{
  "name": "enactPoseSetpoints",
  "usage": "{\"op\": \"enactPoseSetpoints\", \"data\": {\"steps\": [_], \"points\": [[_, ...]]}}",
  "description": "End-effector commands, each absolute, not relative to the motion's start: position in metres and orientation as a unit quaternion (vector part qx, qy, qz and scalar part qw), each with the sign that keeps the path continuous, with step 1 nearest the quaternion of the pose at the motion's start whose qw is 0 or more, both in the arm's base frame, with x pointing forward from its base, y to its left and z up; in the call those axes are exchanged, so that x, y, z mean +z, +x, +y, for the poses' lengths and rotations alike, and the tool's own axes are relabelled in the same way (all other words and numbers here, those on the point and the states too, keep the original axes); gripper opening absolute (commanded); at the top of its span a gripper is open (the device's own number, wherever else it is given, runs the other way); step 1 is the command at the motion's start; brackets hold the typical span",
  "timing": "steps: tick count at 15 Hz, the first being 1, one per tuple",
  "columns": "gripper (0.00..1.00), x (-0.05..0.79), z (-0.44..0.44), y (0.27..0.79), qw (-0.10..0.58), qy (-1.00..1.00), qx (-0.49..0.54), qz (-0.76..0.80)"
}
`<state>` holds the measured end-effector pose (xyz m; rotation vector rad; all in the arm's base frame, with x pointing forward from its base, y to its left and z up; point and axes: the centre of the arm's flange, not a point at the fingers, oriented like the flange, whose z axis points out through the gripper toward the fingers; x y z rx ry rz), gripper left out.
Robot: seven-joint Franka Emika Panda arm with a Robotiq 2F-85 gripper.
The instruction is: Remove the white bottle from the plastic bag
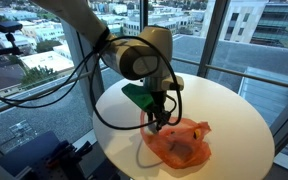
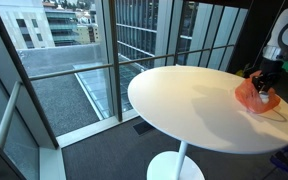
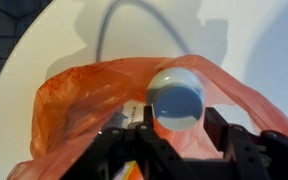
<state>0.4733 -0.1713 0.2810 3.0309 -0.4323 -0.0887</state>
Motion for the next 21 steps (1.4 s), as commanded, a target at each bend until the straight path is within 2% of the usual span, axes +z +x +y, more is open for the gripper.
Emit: {"op": "enactPoseSetpoints", "data": {"steps": [1,2,4,6,21], "points": [[0.58,0.288,-0.168,0.472,0.054,0.987,-0.034,-0.144],[0.54,0.288,-0.168,0.471,0.055,0.987,-0.034,-0.144],[0.3,0.291,-0.17,0.471,0.056,0.987,-0.033,-0.148],[0.18,0.296,-0.171,0.47,0.055,0.986,-0.03,-0.151],[0.18,0.401,-0.166,0.47,0.056,0.982,0.02,-0.178]]}}
